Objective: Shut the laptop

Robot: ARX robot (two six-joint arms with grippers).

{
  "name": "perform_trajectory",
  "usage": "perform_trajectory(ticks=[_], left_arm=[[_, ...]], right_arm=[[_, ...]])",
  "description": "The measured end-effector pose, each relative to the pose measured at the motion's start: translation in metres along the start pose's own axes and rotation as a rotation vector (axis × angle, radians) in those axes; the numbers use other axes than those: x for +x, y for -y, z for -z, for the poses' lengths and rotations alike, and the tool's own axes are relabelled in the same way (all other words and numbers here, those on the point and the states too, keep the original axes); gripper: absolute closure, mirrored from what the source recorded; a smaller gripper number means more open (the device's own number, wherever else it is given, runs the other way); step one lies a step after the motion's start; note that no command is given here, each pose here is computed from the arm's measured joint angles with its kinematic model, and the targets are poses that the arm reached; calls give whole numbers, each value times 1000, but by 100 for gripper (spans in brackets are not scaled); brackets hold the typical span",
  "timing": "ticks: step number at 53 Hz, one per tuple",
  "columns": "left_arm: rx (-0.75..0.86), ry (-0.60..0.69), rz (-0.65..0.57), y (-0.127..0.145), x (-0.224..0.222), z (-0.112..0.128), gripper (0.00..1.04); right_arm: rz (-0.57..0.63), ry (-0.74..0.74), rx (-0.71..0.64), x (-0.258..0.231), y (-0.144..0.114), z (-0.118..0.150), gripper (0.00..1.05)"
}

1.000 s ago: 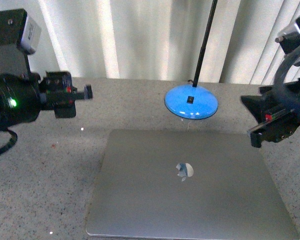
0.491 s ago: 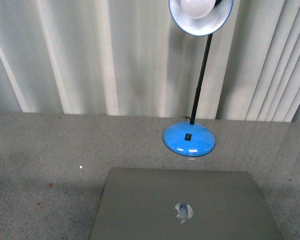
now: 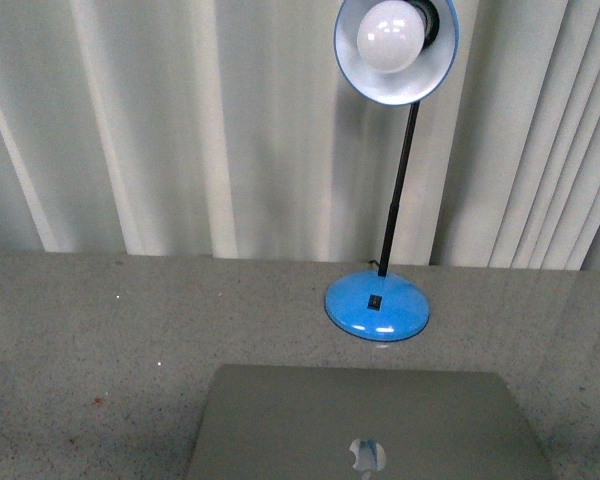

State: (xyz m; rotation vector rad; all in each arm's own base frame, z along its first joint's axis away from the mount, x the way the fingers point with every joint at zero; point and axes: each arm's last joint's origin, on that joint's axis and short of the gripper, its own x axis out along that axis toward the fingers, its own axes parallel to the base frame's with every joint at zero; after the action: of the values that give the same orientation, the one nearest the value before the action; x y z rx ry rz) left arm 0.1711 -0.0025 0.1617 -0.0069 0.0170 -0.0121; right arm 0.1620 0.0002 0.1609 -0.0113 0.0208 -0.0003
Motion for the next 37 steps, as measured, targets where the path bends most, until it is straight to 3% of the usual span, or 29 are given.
perform_trajectory(ticks=[37], left_arm=[[0,42,-10,-2,-43,-12,101]], right_arm=[[-2,26,0,-38,0,-6,102]])
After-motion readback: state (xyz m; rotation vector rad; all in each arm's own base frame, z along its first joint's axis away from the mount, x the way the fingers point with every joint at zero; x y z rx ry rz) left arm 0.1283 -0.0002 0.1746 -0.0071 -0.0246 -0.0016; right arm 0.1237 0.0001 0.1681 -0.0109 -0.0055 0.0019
